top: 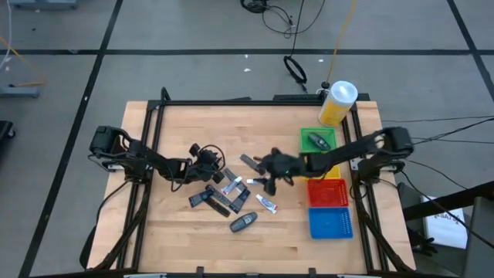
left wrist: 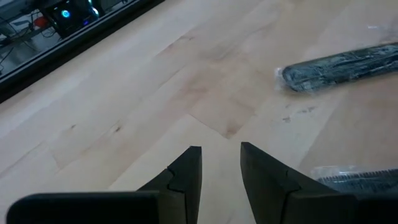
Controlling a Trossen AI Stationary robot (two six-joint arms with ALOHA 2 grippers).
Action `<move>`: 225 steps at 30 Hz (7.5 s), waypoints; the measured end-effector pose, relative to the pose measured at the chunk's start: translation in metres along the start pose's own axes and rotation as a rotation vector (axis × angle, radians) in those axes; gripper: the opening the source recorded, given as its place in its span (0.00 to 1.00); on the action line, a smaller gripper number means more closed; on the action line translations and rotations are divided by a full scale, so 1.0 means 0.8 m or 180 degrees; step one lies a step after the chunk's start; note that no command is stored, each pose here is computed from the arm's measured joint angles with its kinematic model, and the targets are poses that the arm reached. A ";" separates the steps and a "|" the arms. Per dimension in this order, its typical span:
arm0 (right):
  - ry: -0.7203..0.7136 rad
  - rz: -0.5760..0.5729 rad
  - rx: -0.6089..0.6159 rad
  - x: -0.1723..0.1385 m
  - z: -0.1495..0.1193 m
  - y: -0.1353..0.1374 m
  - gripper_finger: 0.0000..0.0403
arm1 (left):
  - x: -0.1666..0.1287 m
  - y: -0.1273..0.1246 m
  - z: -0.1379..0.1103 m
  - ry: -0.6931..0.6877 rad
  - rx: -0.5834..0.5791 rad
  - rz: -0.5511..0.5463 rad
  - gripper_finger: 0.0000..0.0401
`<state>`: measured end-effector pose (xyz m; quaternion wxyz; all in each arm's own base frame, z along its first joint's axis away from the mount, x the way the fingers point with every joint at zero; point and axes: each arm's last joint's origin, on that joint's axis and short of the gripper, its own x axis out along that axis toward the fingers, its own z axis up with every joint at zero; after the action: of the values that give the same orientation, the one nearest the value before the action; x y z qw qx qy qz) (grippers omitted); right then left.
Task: Pick & Place Travel size toiletries
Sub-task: Put the white toothpaste into the yellow basket, then put the black comb into the red basket, then put the white toothpaste into the blue basket
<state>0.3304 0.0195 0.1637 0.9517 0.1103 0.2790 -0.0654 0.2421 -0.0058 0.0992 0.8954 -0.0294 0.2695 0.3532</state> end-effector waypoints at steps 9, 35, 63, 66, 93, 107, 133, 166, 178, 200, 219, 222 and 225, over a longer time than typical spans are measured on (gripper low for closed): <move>0.0427 -0.0118 -0.0171 0.037 -0.044 -0.004 0.56 | -0.003 -0.003 -0.002 0.0001 0.0046 -0.0026 0.28; 0.1855 -0.0377 -0.0398 -0.144 0.004 -0.026 0.03 | -0.003 -0.002 -0.004 0.0053 0.0074 -0.0003 0.28; 0.2628 -0.1118 -0.0667 -0.157 -0.035 -0.094 0.33 | -0.003 -0.002 -0.004 0.0030 0.0046 0.0034 0.28; 0.2267 -0.1245 -0.0463 -0.164 -0.001 -0.087 0.39 | -0.003 -0.002 -0.004 0.0029 0.0046 0.0034 0.28; 0.0840 0.0235 0.1369 0.037 -0.003 -0.154 0.69 | 0.064 -0.027 0.051 0.0047 -0.0082 -0.1906 0.09; 0.0971 0.0544 0.1508 0.052 -0.016 -0.150 0.65 | 0.135 -0.047 0.066 0.0758 0.0104 -0.2000 0.02; 0.0944 0.0522 0.1110 0.048 -0.014 -0.134 0.04 | 0.122 -0.059 0.065 0.0752 0.0233 -0.1944 0.05; 0.3197 0.0145 0.1127 -0.229 -0.069 -0.004 0.02 | 0.075 -0.113 0.058 0.0083 0.0870 -0.1203 0.05; 0.3062 0.0298 0.0870 -0.178 -0.114 -0.028 0.05 | 0.074 -0.113 0.059 0.0078 0.0873 -0.1203 0.05; 0.2202 0.0537 0.1795 -0.203 -0.056 -0.041 0.47 | 0.074 -0.113 0.059 0.0077 0.0870 -0.1203 0.05; -0.0961 0.1848 0.0599 -0.100 -0.024 0.018 0.46 | 0.074 -0.113 0.059 0.0080 0.0868 -0.1204 0.05; -0.0624 0.1799 0.0481 -0.076 -0.025 0.037 0.52 | 0.074 -0.113 0.059 0.0081 0.0869 -0.1205 0.05; -0.0181 0.1507 0.0280 -0.059 -0.023 0.056 0.56 | 0.074 -0.113 0.058 0.0092 0.0876 -0.1202 0.05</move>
<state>0.2902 0.0706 0.1821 0.9422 0.2121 0.2154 0.1444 0.3580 -0.0254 0.0967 0.9373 0.0381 0.3175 0.1388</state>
